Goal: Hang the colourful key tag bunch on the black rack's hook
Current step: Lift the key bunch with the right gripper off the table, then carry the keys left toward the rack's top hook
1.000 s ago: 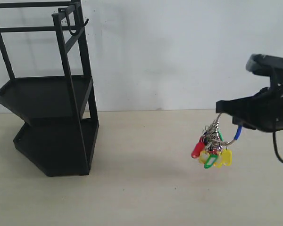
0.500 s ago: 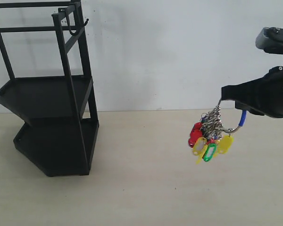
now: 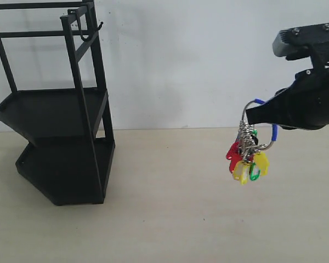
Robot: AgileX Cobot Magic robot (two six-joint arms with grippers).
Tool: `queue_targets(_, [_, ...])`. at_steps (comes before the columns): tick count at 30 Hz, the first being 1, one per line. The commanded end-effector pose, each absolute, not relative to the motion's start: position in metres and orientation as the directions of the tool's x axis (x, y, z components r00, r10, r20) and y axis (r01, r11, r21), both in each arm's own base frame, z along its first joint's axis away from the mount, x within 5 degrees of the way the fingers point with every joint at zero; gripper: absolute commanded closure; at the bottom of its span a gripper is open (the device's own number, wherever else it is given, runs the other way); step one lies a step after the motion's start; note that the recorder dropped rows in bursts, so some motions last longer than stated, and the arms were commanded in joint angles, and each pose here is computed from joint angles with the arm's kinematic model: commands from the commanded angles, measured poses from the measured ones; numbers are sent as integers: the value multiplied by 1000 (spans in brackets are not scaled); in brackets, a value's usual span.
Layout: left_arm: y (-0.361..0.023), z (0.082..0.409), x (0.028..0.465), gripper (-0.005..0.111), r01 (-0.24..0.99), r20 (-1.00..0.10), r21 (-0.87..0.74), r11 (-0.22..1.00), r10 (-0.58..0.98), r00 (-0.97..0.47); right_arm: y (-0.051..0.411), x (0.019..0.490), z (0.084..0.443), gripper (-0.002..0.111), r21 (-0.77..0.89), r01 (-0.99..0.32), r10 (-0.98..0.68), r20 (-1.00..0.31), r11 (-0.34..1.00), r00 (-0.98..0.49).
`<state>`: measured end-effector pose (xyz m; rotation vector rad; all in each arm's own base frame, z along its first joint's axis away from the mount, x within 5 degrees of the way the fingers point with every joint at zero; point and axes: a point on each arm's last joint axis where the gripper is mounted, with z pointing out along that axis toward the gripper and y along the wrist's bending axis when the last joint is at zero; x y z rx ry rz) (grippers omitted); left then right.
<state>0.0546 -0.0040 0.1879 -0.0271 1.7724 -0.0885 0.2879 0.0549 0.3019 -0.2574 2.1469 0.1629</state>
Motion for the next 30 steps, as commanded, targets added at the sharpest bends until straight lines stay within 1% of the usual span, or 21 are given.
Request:
queue_targets(1, [-4,188,55,102,28,-979,-66,997,-60,-196,49,292,314,108,155,-125,71,-860,980,-506])
queue_targets(3, [-4,188,55,102,28,-979,-66,997,-60,-196,62,287,313,108,-75,-311,-224,-850,947,-477])
queue_targets(4, [-4,188,55,102,28,-979,-66,997,-60,-196,62,287,313,108,-72,-311,-222,-849,948,-479])
queue_targets(6, [-4,188,55,102,28,-979,-66,997,-60,-196,54,291,317,108,161,-139,70,-860,977,-505])
queue_targets(7, [-4,188,55,102,28,-979,-66,997,-60,-196,53,291,318,108,162,-136,74,-864,977,-497])
queue_targets(9, [-4,188,55,102,28,-979,-66,997,-60,-196,66,288,317,108,-75,-311,-217,-866,947,-451])
queue_targets(10, [-4,188,55,102,28,-979,-66,997,-60,-196,69,287,316,108,-134,-356,-290,-853,925,-433])
queue_targets(11, [-4,188,55,102,28,-979,-66,997,-60,-196,66,288,318,108,-77,-313,-219,-866,947,-449])
queue_targets(13, [-4,188,55,102,28,-979,-66,997,-60,-196,58,292,322,108,124,-169,31,-883,978,-468])
queue_targets(14, [-4,188,55,102,28,-979,-66,997,-60,-196,59,292,323,108,113,-177,20,-888,978,-459])
queue_targets(16, [-4,188,55,102,28,-979,-66,997,-60,-196,72,289,323,108,-63,-308,-192,-892,949,-410])
queue_targets(17, [-4,188,55,102,28,-979,-66,997,-60,-196,76,288,323,108,-82,-331,-217,-893,940,-395])
queue_targets(18, [-4,188,55,102,28,-979,-66,997,-60,-196,76,289,325,108,-48,-313,-175,-904,949,-391])
queue_targets(20, [-4,188,55,102,28,-979,-66,997,-60,-196,76,292,329,108,120,-234,21,-923,965,-383])
queue_targets(21, [-4,188,55,102,28,-979,-66,997,-60,-196,78,293,332,108,131,-234,38,-930,963,-364])
queue_targets(24, [-4,188,55,102,28,-979,-66,997,-60,-196,98,292,339,108,2,-340,-107,-947,940,-302])
queue_targets(25, [-4,188,55,102,28,-979,-66,997,-60,-196,103,291,344,108,0,-354,-108,-953,935,-283])
queue_targets(28, [-4,188,55,102,28,-979,-66,997,-60,-196,111,291,357,108,94,-342,7,-969,935,-246])
queue_targets(30, [-4,188,55,102,28,-979,-66,997,-60,-196,120,291,363,108,93,-362,15,-977,927,-212])
